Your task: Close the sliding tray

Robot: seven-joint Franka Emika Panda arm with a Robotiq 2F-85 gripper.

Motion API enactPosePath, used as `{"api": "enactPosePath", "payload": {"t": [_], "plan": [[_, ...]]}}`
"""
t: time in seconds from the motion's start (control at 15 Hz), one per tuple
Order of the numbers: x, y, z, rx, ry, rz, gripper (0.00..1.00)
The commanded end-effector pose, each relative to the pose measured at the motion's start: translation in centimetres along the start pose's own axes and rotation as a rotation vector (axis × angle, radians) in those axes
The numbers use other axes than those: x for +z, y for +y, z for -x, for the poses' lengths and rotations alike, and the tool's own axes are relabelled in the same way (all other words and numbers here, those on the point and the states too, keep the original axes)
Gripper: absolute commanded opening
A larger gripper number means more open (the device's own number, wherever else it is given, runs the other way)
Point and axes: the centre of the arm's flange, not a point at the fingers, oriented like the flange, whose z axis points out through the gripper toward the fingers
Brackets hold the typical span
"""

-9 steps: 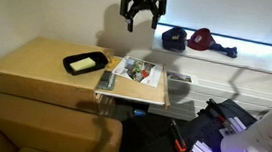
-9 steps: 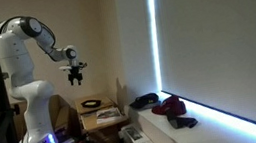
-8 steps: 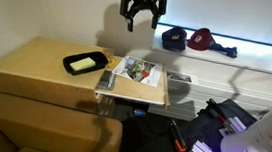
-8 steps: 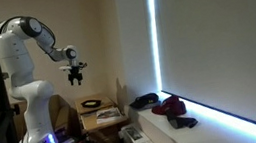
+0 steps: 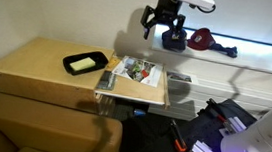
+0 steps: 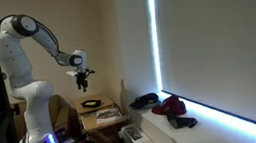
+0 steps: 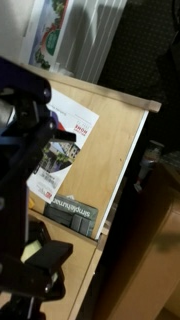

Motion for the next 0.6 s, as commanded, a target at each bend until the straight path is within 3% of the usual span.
{"api": "enactPosePath", "payload": {"t": [0.0, 0.2, 0.27, 0.33, 0.53], "plan": [[5.2, 7.6, 3.6, 0.178, 0.092, -0.038, 1.0], [9.1, 13.9, 5.0, 0.344, 0.132, -0.004, 1.0], [8.6, 14.3, 4.5, 0.404, 0.12, -0.019, 1.0], [6.2, 11.4, 1.5, 0.312, 0.118, -0.013, 1.0], [6.4, 11.9, 0.7, 0.322, 0.115, -0.011, 1.0]]}}
